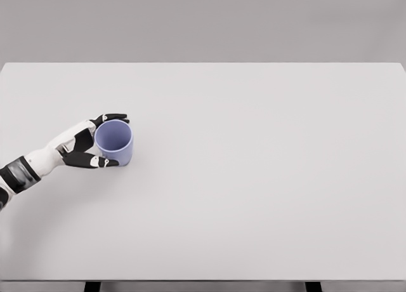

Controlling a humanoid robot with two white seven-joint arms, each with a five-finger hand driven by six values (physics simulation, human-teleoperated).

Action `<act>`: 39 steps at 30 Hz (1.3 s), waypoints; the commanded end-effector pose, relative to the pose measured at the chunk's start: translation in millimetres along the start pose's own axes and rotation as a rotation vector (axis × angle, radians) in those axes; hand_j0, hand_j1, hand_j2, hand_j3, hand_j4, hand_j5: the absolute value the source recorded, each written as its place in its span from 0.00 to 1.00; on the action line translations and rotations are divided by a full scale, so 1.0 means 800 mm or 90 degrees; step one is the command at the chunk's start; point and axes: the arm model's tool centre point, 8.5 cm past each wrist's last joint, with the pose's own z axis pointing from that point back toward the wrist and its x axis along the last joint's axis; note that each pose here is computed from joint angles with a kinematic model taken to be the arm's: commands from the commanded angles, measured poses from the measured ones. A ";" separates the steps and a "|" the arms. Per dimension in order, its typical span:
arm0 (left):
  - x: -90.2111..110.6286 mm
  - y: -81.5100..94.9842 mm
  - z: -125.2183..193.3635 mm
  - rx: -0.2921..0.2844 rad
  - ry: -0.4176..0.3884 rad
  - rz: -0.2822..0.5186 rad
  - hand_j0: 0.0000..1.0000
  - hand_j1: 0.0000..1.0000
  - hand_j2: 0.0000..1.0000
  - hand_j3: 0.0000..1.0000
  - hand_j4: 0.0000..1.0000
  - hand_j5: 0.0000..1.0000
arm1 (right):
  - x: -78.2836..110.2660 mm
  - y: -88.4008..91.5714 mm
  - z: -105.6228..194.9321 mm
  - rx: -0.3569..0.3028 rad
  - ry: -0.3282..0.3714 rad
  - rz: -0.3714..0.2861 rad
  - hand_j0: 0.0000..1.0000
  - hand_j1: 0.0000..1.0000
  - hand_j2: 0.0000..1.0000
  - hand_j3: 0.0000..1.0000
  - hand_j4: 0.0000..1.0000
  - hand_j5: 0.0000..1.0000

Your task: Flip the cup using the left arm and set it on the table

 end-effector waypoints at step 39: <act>0.021 0.029 0.012 0.038 -0.020 -0.025 1.00 1.00 1.00 1.00 1.00 1.00 | 0.000 0.000 0.000 0.000 0.000 0.001 1.00 1.00 1.00 1.00 1.00 1.00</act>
